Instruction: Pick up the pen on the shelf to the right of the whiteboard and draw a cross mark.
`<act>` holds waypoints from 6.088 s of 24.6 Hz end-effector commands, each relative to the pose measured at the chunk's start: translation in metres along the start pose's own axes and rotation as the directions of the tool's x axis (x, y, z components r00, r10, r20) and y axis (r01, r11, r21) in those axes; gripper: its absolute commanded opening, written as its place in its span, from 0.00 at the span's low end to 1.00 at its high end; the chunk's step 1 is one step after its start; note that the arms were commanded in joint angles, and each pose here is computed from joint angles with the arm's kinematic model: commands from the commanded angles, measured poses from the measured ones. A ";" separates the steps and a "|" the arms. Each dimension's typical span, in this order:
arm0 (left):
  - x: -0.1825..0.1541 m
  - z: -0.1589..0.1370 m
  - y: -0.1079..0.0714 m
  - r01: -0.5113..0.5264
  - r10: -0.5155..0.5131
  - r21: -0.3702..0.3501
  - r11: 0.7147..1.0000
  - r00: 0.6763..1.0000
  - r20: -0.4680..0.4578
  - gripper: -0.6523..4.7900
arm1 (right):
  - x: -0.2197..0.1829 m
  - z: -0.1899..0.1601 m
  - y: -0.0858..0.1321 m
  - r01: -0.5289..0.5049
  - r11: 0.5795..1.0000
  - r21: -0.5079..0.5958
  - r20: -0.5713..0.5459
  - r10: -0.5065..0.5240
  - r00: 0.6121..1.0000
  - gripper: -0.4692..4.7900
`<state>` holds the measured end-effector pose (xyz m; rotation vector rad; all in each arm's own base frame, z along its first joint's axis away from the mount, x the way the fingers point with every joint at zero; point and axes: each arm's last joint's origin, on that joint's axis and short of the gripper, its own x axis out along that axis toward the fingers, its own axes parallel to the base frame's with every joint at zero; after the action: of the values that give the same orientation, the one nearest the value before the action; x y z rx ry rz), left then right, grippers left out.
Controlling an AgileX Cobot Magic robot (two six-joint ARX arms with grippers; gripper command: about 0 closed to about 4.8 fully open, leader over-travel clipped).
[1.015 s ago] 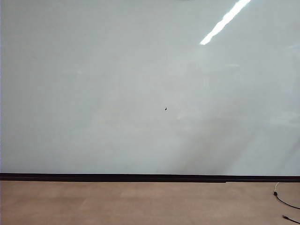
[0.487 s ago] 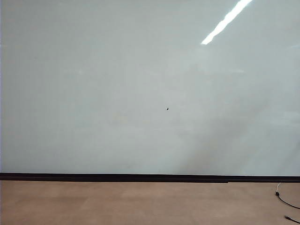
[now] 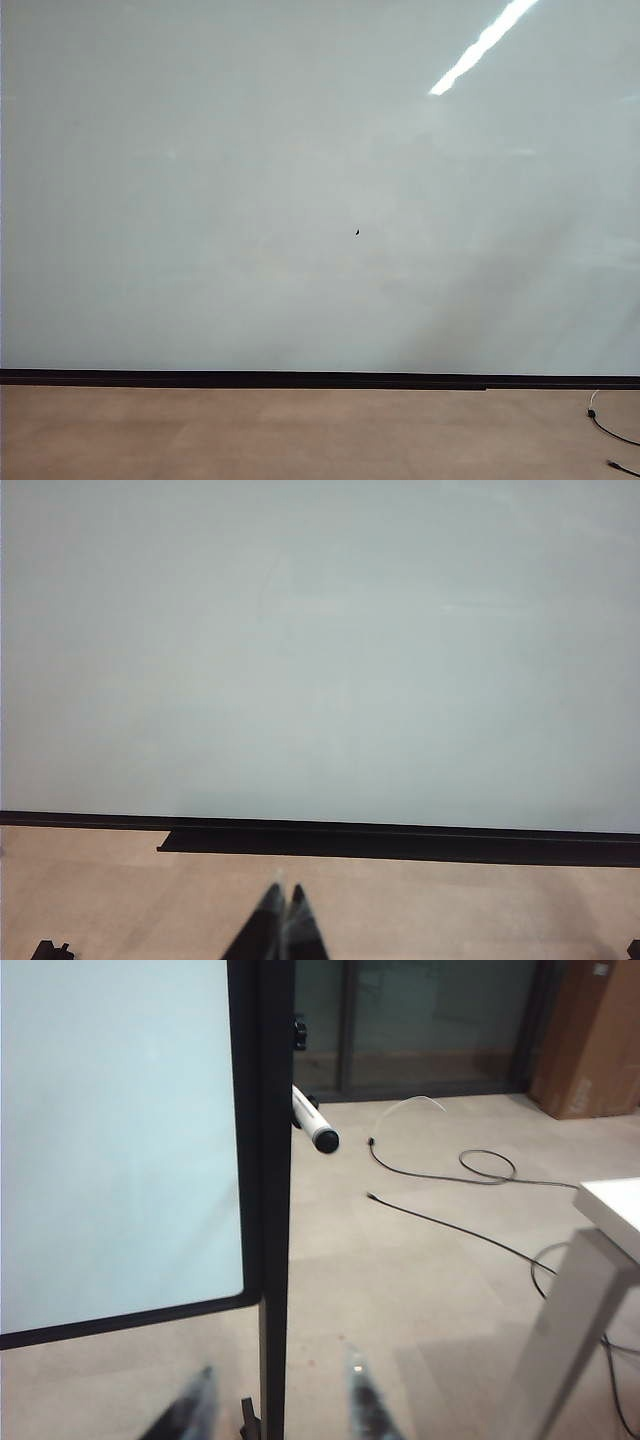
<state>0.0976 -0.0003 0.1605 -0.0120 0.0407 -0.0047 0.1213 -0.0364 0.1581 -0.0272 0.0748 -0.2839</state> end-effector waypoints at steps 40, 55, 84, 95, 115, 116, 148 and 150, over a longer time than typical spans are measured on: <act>0.000 0.002 0.000 0.001 -0.001 0.004 1.000 1.000 0.015 0.11 | 0.123 0.005 -0.054 -0.185 0.973 -0.138 0.124 0.203 0.971 0.72; 0.000 0.002 0.000 0.001 -0.001 0.004 1.000 1.000 0.015 0.11 | 0.187 -0.007 -0.065 -0.349 0.936 0.052 0.161 0.337 0.928 0.71; 0.000 0.002 0.000 0.001 -0.001 0.004 1.000 1.000 0.015 0.11 | 0.235 -0.013 -0.055 -0.420 0.906 0.056 0.182 0.404 0.896 0.67; 0.000 0.002 0.000 0.001 -0.001 0.004 1.000 1.000 0.015 0.11 | 0.238 -0.012 -0.056 -0.401 0.914 0.062 0.180 0.385 0.905 0.60; 0.000 0.002 0.000 0.001 -0.001 0.004 1.000 1.000 0.015 0.11 | 0.239 -0.012 -0.056 -0.382 0.923 0.053 0.168 0.369 0.914 0.46; 0.000 0.002 0.000 0.001 -0.001 0.004 1.000 1.000 0.015 0.11 | 0.239 -0.012 -0.056 -0.382 0.923 0.053 0.168 0.369 0.914 0.46; 0.000 0.002 0.000 0.001 -0.001 0.004 1.000 1.000 0.015 0.11 | 0.239 -0.010 -0.056 -0.403 0.915 0.036 0.185 0.390 0.902 0.31; 0.000 0.002 0.000 0.001 -0.001 0.004 1.000 1.000 0.015 0.11 | 0.239 -0.010 -0.055 -0.405 0.914 0.036 0.185 0.392 0.901 0.30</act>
<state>0.0976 -0.0003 0.1605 -0.0120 0.0407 -0.0047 0.3335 -0.1570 0.1300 0.0489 -0.0862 0.1205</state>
